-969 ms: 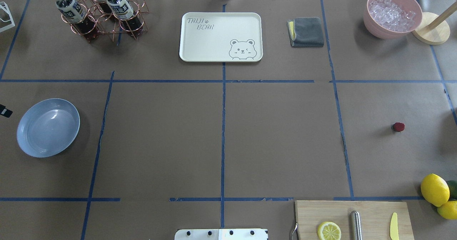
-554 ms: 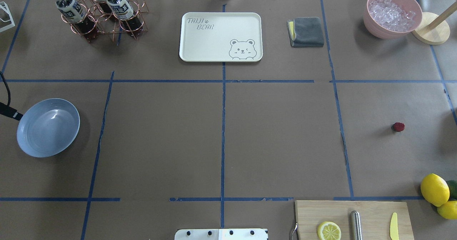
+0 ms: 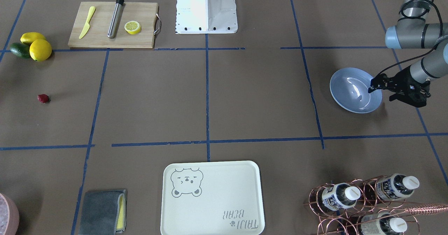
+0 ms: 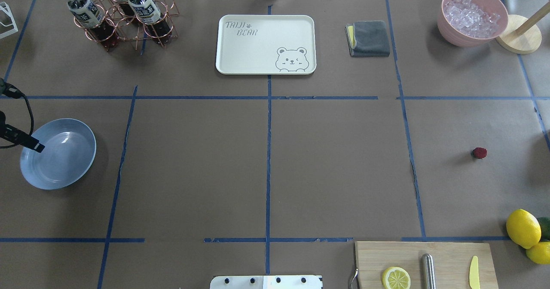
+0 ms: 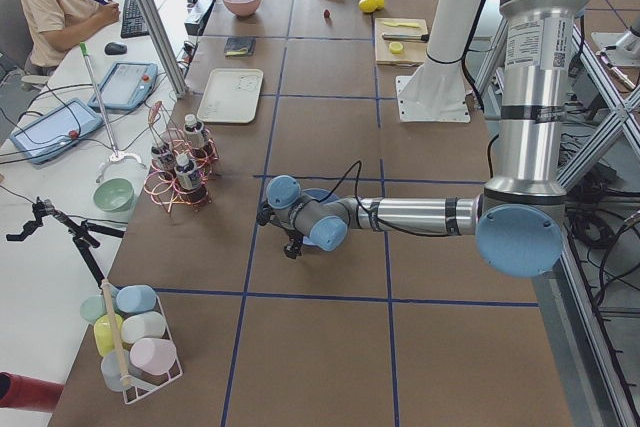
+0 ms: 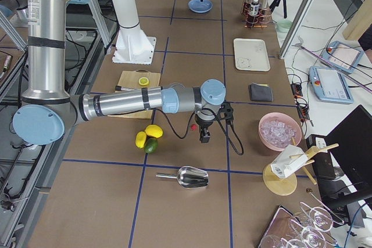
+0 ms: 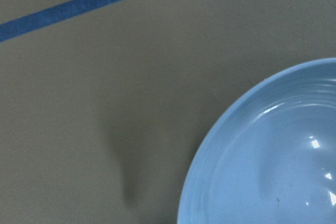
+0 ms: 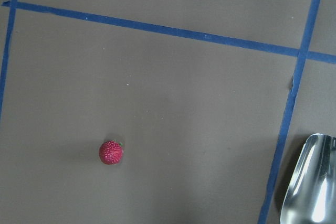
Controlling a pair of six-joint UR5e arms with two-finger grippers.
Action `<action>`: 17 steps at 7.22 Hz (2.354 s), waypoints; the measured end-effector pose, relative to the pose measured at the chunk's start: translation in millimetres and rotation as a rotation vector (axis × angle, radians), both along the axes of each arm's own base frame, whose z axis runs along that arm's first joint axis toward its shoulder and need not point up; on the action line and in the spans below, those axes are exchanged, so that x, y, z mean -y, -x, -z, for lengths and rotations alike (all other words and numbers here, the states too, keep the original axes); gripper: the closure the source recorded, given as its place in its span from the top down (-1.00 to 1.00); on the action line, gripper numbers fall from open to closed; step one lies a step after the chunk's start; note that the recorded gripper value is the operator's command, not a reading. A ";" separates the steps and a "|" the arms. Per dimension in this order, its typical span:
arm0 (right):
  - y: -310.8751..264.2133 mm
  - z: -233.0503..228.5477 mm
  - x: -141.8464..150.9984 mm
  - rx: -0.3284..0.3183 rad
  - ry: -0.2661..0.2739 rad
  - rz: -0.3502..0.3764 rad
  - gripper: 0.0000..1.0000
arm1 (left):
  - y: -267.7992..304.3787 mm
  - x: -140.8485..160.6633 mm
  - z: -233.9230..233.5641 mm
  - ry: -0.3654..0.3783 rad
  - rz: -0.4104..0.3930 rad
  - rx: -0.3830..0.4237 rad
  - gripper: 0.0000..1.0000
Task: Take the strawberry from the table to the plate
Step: 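Lower the left gripper to the blue plate's rim and grasp it, then slide the blue plate with the left gripper toward the table center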
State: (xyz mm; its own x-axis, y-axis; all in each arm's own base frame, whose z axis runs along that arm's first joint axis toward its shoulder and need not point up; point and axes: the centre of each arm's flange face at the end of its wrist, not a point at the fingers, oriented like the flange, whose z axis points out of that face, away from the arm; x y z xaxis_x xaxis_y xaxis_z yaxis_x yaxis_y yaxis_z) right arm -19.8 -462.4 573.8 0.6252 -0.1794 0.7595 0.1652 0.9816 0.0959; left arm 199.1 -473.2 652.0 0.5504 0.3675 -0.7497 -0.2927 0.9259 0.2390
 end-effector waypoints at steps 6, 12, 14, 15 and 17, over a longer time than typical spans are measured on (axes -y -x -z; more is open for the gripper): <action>3.9 -1.4 -0.3 0.000 0.003 0.008 1.00 | -7.6 2.6 60.3 0.017 0.039 -0.079 -1.00; 7.5 3.5 4.2 0.000 -0.008 0.014 1.00 | -204.0 -5.7 334.8 0.368 0.115 -0.348 -1.00; 8.8 6.3 5.5 0.001 -0.014 0.017 1.00 | -267.8 -24.6 362.7 0.359 0.154 -0.343 -1.00; 9.1 7.7 5.6 0.002 -0.017 0.017 1.00 | -288.1 -27.2 363.4 0.348 0.175 -0.332 -1.00; 9.8 8.7 5.6 0.005 -0.017 0.018 1.00 | -313.4 -29.6 361.9 0.326 0.208 -0.317 -1.00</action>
State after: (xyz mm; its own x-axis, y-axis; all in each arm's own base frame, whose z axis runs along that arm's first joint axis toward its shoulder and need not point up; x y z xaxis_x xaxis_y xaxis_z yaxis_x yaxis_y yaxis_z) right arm -29.6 -468.0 565.1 0.6177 -0.2031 0.7597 0.1821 0.9768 0.1131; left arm 512.5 -443.6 290.1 0.3138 -0.0072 -0.9495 -0.0534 0.9983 -0.0252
